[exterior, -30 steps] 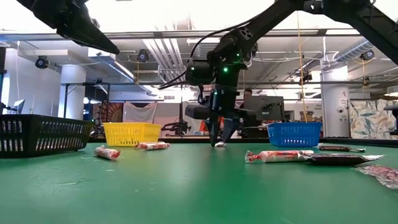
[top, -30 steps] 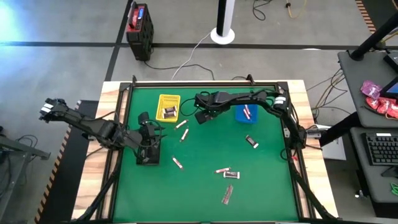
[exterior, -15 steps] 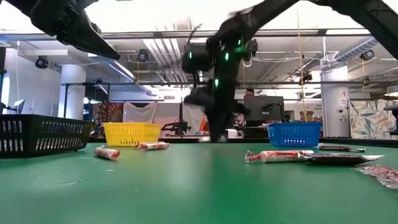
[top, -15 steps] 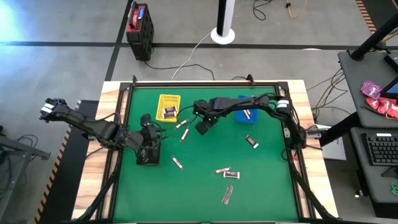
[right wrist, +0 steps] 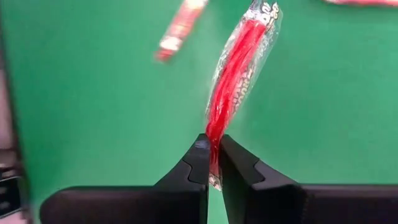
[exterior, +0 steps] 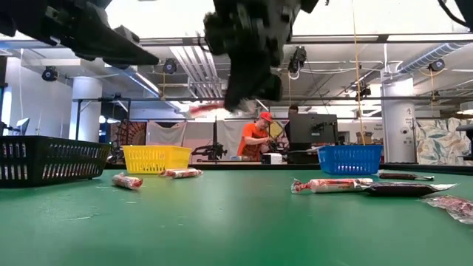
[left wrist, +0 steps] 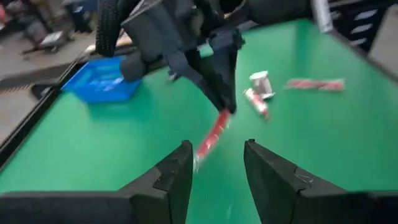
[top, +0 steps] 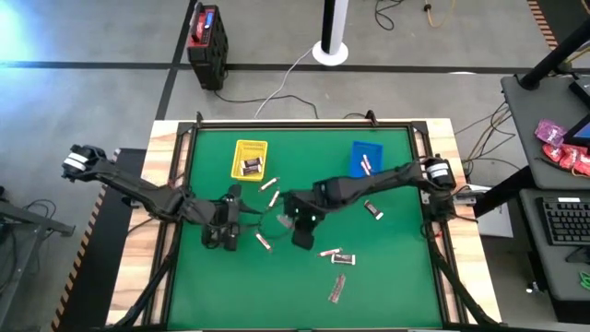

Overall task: Sort candy by brand, put in halloween buckets
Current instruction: Put the red candy stick into the black bin

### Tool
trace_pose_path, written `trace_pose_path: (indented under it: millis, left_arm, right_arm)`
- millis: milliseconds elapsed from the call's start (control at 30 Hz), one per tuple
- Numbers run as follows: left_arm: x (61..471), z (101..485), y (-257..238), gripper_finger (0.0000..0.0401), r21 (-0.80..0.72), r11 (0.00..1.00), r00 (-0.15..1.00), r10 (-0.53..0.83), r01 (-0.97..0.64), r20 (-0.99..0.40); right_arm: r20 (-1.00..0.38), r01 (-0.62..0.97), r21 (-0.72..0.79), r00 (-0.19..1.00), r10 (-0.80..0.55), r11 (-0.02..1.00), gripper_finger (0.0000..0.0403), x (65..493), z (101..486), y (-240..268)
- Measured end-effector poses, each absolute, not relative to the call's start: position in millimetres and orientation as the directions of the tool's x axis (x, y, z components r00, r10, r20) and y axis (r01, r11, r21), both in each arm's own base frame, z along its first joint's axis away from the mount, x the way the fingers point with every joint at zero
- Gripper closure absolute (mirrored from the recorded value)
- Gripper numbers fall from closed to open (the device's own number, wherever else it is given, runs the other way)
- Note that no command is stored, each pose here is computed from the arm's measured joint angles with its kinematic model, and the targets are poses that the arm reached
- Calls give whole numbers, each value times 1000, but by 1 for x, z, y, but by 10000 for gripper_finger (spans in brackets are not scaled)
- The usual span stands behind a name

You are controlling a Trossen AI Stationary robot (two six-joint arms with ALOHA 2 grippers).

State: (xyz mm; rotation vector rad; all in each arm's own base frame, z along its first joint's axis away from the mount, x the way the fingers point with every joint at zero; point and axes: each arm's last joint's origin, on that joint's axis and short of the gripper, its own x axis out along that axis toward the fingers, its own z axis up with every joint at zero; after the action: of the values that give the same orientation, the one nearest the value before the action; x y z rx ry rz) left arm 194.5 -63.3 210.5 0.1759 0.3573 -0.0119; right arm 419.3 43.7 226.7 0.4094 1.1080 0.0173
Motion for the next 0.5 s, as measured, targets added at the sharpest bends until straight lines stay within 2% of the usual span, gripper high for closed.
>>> trace_pose_path:
  millis: [167,500]
  left_arm:
    - [211,204,-72,255,171,976,941,-70,133,-332]
    - [238,194,-84,243,220,957,910,-87,189,-405]
  right_arm:
    - [-810,107,355,531,248,929,390,425,233,65]
    - [-778,64,355,573,257,933,390,428,237,71]
